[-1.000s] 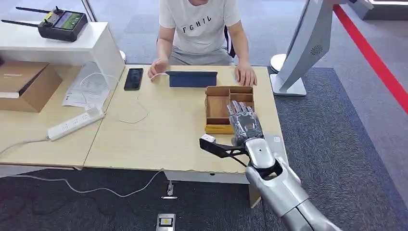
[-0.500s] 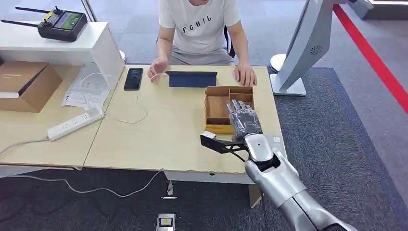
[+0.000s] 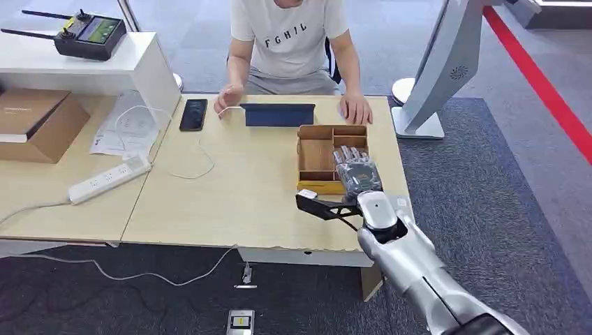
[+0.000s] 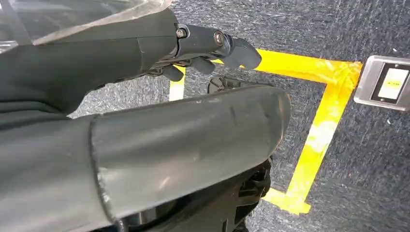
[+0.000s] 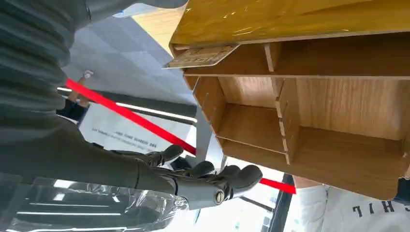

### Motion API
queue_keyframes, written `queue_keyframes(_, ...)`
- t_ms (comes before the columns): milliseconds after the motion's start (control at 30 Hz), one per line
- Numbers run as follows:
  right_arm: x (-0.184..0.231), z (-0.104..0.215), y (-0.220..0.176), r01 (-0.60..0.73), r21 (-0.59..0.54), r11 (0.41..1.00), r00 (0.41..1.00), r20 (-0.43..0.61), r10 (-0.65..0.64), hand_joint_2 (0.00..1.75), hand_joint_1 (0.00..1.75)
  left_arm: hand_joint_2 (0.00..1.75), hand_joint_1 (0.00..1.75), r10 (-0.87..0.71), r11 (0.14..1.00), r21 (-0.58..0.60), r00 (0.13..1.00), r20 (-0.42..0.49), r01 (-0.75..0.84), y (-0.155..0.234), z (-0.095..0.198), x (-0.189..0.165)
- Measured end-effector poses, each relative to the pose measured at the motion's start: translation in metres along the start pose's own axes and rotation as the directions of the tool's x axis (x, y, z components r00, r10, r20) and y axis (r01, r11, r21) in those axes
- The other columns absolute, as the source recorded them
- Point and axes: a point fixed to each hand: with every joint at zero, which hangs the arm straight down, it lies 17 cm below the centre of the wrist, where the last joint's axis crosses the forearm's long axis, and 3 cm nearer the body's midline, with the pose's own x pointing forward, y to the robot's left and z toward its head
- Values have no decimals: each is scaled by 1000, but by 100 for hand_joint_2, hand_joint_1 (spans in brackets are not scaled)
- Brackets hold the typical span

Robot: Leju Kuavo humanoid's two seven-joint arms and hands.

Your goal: Pass the card to the sensor for recognition and then transmit it.

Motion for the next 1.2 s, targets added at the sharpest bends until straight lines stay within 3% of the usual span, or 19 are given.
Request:
queue_keyframes(700, -34, -2, 18, -51, 54, 997, 997, -50, 54, 175, 0, 0, 0, -8, 1000, 3, 1000, 3, 8, 2, 0, 0)
queue_keyframes(1200, -23, -4, 15, -44, 49, 998, 999, -23, 45, 175, 0, 0, 0, -7, 1000, 2, 1000, 2, 7, 2, 0, 0)
